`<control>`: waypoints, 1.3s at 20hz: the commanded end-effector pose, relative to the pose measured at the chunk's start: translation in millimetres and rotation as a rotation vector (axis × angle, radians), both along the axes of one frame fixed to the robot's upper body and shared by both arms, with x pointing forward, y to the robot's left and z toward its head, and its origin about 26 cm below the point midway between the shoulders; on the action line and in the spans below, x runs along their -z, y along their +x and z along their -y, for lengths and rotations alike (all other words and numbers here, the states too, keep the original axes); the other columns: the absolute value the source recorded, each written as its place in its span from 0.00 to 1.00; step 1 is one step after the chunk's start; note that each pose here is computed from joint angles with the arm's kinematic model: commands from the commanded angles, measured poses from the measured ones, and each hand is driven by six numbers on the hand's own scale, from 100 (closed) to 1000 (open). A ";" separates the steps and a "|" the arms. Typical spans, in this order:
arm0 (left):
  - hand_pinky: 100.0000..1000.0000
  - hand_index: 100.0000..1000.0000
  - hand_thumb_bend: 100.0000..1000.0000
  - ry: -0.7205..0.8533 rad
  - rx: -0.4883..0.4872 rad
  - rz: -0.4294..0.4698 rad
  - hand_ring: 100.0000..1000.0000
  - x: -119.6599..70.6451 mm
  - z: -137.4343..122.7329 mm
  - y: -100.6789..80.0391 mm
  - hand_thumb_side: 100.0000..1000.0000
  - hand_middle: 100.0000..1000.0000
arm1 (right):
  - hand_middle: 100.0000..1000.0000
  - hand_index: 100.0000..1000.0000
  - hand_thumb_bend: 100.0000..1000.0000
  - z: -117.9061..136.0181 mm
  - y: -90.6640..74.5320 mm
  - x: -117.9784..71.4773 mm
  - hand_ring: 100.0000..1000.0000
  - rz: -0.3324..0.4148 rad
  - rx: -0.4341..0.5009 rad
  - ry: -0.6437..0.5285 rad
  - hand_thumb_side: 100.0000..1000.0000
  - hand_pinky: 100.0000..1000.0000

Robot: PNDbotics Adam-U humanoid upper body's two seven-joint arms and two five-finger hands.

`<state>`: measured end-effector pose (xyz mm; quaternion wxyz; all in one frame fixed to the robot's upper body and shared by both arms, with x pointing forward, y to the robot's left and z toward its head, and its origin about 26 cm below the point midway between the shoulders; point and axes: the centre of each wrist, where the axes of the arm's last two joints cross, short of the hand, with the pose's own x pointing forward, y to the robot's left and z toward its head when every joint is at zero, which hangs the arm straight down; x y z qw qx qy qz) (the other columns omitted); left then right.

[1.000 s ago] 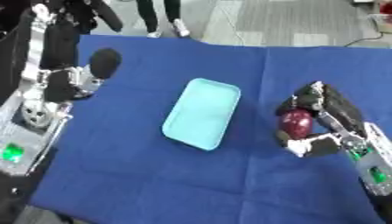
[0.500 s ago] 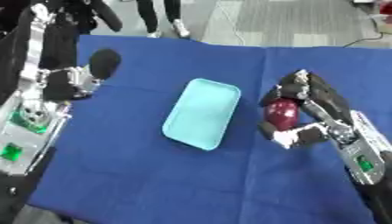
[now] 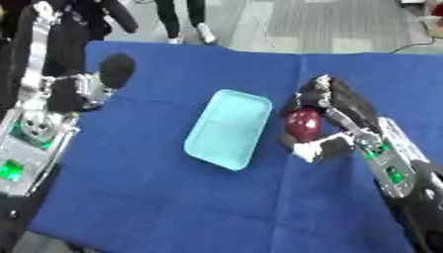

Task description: Pick up objects on the table and place them in the box.

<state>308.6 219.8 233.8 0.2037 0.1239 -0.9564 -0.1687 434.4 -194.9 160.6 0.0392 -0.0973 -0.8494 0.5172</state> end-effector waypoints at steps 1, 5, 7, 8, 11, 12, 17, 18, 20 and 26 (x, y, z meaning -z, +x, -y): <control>0.34 0.72 0.50 0.020 0.006 0.037 0.40 -10.0 -1.5 -2.1 0.59 0.59 | 0.00 0.28 0.22 -7.9 5.7 -9.6 0.00 0.034 -0.017 -0.016 0.62 0.00; 0.34 0.72 0.50 0.018 0.019 0.048 0.40 -12.6 0.9 -1.8 0.59 0.59 | 0.00 0.28 0.22 -12.4 11.6 -10.2 0.00 0.045 -0.017 -0.039 0.63 0.00; 0.34 0.72 0.50 0.017 0.026 0.055 0.40 -14.2 2.1 -1.6 0.59 0.59 | 0.00 0.28 0.20 -13.5 14.7 -10.7 0.00 0.051 -0.008 -0.050 0.60 0.00; 0.34 0.72 0.50 0.017 0.028 0.057 0.40 -14.8 2.5 -1.6 0.59 0.59 | 0.00 0.28 0.22 -13.8 16.0 -10.5 0.00 0.053 -0.004 -0.054 0.63 0.00; 0.34 0.72 0.50 0.015 0.042 0.070 0.40 -18.0 4.7 -1.3 0.59 0.59 | 0.00 0.28 0.21 -15.3 20.8 -10.8 0.00 0.061 0.013 -0.059 0.63 0.00; 0.34 0.72 0.50 0.015 0.045 0.073 0.40 -18.8 5.4 -1.2 0.59 0.59 | 0.00 0.28 0.21 -15.8 22.2 -10.8 0.00 0.064 0.017 -0.060 0.63 0.00; 0.34 0.72 0.50 0.019 0.054 0.079 0.40 -20.7 6.7 -1.1 0.59 0.59 | 0.00 0.28 0.21 -14.6 27.2 -11.0 0.00 0.081 0.041 -0.070 0.63 0.00; 0.34 0.72 0.50 0.018 0.055 0.079 0.40 -20.8 6.7 -1.1 0.59 0.59 | 0.00 0.28 0.21 -13.8 28.0 -10.6 0.00 0.083 0.046 -0.072 0.63 0.00; 0.34 0.72 0.50 0.017 0.055 0.080 0.40 -21.0 6.9 -1.1 0.59 0.59 | 0.00 0.28 0.21 -12.9 29.5 -10.3 0.00 0.090 0.055 -0.073 0.63 0.00; 0.34 0.72 0.50 0.012 0.064 0.095 0.40 -24.6 8.9 -0.8 0.59 0.60 | 0.00 0.28 0.21 -14.2 34.4 -12.1 0.00 0.109 0.072 -0.065 0.63 0.00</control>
